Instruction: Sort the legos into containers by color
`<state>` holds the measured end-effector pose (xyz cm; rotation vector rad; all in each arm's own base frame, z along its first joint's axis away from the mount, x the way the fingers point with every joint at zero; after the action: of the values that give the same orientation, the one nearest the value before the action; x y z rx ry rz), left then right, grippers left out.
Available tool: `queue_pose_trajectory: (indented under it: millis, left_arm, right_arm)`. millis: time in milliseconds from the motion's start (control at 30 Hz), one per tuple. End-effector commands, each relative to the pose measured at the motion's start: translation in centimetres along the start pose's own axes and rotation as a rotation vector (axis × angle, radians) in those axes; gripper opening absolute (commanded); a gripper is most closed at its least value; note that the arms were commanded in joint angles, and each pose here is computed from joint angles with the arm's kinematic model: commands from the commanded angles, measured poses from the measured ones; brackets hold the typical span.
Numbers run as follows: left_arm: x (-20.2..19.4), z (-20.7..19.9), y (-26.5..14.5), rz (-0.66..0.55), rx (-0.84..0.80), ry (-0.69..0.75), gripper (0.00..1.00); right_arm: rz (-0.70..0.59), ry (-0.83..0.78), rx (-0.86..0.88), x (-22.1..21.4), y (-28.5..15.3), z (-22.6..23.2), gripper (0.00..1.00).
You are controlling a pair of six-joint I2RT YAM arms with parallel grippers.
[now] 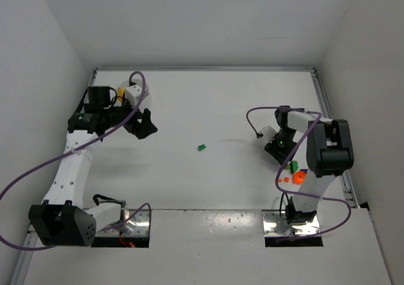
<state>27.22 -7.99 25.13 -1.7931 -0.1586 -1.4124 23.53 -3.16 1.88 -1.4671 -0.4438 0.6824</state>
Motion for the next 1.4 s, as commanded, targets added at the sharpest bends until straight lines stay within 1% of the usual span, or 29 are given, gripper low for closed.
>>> queue_pose_trajectory:
  millis: [0,233,433,467,767,1067,1100,1167,1200,1233,1300,1367]
  left_arm:
    - [0.7,0.1,0.2,-0.041,-0.017,0.001,0.85]
    - [0.9,0.2,0.2,-0.046,-0.014,0.007,0.85]
    - [0.6,0.0,0.1,-0.045,-0.015,0.006,0.85]
    - [0.3,0.0,0.3,-0.040,-0.018,0.000,0.85]
    - [0.3,0.0,0.3,-0.040,-0.018,0.009,0.85]
    - [0.0,-0.1,0.3,-0.040,-0.018,0.009,0.85]
    - [0.0,-0.1,0.3,-0.040,-0.018,0.009,0.85]
    - [-0.2,-0.1,0.5,-0.040,-0.018,0.009,0.85]
    - [-0.2,-0.1,0.5,-0.040,-0.018,0.009,0.85]
    - [-0.2,-0.1,0.5,-0.040,-0.018,0.009,0.85]
    - [-0.2,-0.1,0.5,-0.040,-0.018,0.009,0.85]
    - [-0.4,0.0,0.6,-0.040,-0.018,0.009,0.85]
  right_arm:
    - [-0.032,-0.047,-0.073,0.8,-0.3,-1.3,0.52]
    - [-0.002,-0.086,-0.072,0.8,0.1,-1.3,0.51]
    - [0.019,-0.106,-0.053,-0.5,0.0,-0.3,0.51]
    - [0.036,-0.107,-0.038,-1.0,0.2,0.1,0.49]
    - [0.081,-0.110,-0.009,-2.7,1.0,1.3,0.49]
    - [0.088,-0.110,-0.002,-2.9,1.6,1.6,0.36]
    - [0.080,-0.110,-0.010,-2.7,1.6,1.4,0.31]
    - [0.082,-0.099,-0.009,-2.6,1.7,1.3,0.27]
    - [0.075,-0.099,-0.015,-2.3,1.5,1.1,0.23]
    - [0.083,-0.090,-0.008,-2.4,1.7,1.2,0.21]
    - [0.057,-0.089,-0.013,-1.7,1.4,0.8,0.17]
    - [0.044,-0.077,-0.008,-1.2,1.3,0.7,0.16]
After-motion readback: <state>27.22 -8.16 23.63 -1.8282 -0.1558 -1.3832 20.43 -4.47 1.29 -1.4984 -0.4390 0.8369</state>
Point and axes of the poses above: each gripper's point midway between its finger pads, its own y axis out along the fingers, its own z axis along the line the jaws close on, x = y × z, the point moved 3 cm from there along -y, back along the fingers, and after that the axes turned 5 degrees about y, right-handed, at the moved point
